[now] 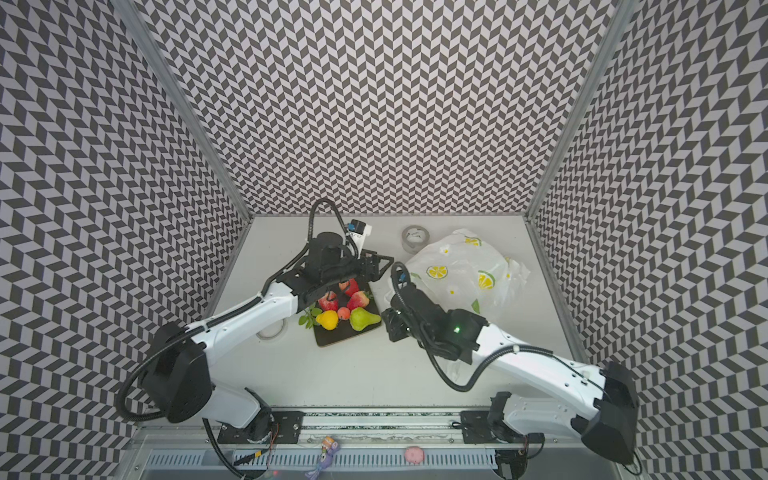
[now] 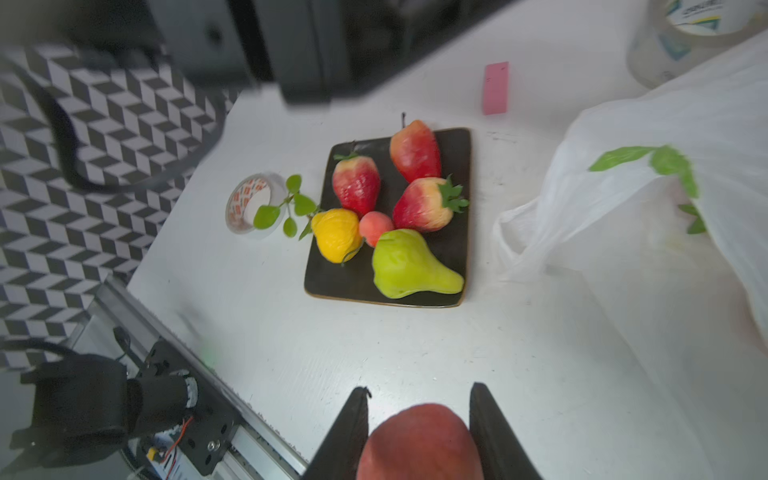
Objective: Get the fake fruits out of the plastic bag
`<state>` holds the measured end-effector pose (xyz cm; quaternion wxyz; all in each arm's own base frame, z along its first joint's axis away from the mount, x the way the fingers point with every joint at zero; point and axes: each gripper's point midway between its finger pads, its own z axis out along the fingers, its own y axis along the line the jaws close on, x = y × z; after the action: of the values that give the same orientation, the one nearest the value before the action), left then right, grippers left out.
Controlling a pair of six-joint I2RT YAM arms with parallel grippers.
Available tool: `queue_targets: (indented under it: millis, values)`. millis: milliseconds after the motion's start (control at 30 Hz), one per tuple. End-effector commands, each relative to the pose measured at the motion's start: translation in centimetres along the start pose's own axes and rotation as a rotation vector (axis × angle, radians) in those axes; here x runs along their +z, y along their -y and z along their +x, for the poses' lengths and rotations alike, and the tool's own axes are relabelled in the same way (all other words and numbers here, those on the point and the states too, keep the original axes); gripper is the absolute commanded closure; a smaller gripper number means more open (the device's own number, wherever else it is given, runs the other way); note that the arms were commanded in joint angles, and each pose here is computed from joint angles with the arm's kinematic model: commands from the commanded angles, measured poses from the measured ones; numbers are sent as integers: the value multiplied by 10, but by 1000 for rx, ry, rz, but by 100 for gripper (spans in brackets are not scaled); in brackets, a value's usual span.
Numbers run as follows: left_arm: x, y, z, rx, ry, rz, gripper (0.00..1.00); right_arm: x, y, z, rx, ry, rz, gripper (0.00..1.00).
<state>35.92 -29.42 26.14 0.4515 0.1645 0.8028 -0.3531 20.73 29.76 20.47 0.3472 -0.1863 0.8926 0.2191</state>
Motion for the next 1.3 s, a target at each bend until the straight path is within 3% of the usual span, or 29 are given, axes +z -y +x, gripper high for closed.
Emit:
queue_targets:
  millis: [0, 100, 233, 433, 700, 967, 1267]
  values:
    - [-35, -39, -9, -108, 54, -150, 27, 21, -39, -16, -120, 94, -8, 74]
    - [-76, -80, -20, -170, 137, -327, 28, 51, -70, -12, -179, 102, -34, 74]
    - [-135, -124, -26, -248, 247, -532, 28, 92, -87, -5, -171, 103, -34, 74]
    - [-182, -145, -28, -296, 329, -650, 29, 131, -79, 12, -171, 61, 57, 72]
    - [-190, -148, -30, -304, 346, -673, 28, 163, -66, 30, -204, 22, 124, 70]
    - [-188, -150, -30, -303, 344, -672, 28, 187, -54, 20, -184, 22, 167, 69]
    - [-190, -150, -31, -298, 350, -671, 28, 194, -53, 10, -202, 30, 186, 53]
